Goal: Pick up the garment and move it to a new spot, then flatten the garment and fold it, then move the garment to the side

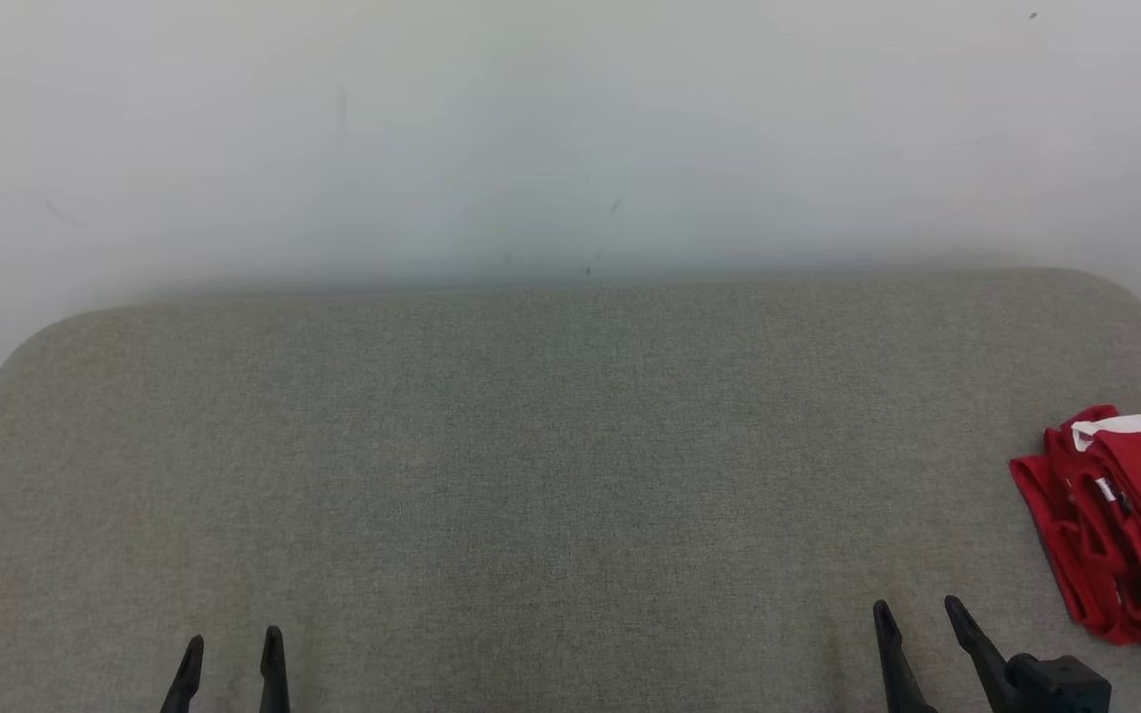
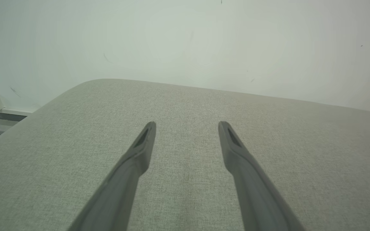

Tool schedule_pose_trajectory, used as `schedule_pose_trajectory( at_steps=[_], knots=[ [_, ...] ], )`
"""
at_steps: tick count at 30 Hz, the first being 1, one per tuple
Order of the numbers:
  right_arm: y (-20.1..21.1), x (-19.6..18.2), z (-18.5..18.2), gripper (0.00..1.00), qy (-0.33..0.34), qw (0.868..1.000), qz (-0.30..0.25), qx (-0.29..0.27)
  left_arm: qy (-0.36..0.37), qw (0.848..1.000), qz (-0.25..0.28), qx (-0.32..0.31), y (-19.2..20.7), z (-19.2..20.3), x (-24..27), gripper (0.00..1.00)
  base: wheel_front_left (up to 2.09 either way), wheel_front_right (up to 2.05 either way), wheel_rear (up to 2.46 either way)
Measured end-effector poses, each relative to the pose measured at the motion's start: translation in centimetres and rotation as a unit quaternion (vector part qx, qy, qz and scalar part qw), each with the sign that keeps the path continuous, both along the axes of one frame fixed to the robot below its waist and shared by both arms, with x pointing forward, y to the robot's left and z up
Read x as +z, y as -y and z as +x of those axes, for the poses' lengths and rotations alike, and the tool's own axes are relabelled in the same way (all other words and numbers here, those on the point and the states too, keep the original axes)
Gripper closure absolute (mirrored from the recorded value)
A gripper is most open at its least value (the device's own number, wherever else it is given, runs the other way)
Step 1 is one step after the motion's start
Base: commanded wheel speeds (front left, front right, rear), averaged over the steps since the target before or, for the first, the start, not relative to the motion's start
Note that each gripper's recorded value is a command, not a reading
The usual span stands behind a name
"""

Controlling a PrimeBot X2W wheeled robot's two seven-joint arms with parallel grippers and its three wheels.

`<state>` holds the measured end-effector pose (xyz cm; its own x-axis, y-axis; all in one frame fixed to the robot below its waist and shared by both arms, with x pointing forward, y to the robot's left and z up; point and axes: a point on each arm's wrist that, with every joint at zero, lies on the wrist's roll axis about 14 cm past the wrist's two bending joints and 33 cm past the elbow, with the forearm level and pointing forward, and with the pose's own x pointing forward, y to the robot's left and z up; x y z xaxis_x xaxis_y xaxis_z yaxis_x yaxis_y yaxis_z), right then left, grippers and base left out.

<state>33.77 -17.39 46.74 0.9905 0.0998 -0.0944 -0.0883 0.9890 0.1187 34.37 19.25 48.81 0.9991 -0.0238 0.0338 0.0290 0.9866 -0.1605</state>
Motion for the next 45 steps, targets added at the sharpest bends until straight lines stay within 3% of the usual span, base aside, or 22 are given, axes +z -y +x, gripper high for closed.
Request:
schedule_pose_trajectory(
  at_steps=[33,34,40,45],
  knots=[
    [-1.0,-0.5,0.2,0.0,-0.007,1.0,0.012,0.01,-0.013,1.0,-0.003,-0.008,0.4,-0.1,-0.8,0.0,0.0,0.0,0.0],
    [-1.1,-0.5,0.2,1.0,-0.007,1.0,0.013,0.01,-0.013,1.0,-0.004,-0.008,0.4,-0.1,-0.8,1.0,0.0,0.0,0.0],
    [-1.0,-3.6,-1.4,1.0,-0.058,0.998,0.014,0.007,-0.059,0.998,-0.013,-0.006,0.7,-1.3,-3.6,1.0,0.0,0.0,0.0],
    [-0.6,-3.9,-1.5,1.0,-0.07,0.996,0.053,-0.009,-0.072,0.996,-0.053,0.006,0.4,-1.4,-4.1,1.0,0.0,0.0,0.0]
  ],
)
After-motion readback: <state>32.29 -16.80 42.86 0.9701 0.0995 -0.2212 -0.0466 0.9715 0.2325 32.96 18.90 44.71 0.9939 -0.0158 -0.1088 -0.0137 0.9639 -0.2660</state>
